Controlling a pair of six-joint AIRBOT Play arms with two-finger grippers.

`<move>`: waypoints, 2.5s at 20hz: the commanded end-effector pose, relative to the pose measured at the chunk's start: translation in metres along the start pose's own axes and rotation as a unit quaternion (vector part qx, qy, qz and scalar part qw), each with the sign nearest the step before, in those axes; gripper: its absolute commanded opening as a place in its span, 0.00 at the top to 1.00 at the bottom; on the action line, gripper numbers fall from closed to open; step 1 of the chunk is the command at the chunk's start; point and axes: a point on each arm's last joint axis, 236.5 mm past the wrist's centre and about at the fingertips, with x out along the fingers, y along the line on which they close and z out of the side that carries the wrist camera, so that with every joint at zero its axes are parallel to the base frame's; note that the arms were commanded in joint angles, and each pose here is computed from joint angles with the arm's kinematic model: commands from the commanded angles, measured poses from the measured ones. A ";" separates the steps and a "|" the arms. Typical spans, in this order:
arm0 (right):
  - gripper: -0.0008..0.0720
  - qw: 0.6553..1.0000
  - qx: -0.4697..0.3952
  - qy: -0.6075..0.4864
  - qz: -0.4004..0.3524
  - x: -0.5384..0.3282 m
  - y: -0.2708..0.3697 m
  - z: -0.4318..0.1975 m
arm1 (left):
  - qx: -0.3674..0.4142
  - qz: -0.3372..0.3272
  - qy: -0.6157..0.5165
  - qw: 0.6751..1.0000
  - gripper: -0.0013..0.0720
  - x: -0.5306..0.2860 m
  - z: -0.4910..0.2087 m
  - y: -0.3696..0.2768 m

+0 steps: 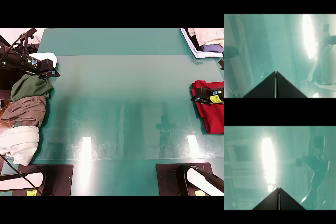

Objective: Fold the shirts.

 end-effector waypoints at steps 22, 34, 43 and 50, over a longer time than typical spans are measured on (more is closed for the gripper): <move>0.96 1.000 -0.001 0.004 0.001 0.000 0.001 -0.002 | 0.037 0.257 -0.174 0.950 0.06 -0.033 0.088 0.131; 0.96 0.999 -0.001 0.034 0.007 -0.001 0.004 -0.016 | -0.007 0.277 -0.149 0.949 0.06 0.081 0.112 0.258; 0.96 1.000 -0.001 0.017 0.006 0.000 0.003 -0.008 | -0.006 0.269 -0.146 0.952 0.95 0.059 0.129 0.241; 0.96 0.994 -0.016 -0.089 0.067 -0.047 0.049 0.051 | 0.186 0.130 -0.310 0.923 0.95 -0.122 0.192 0.003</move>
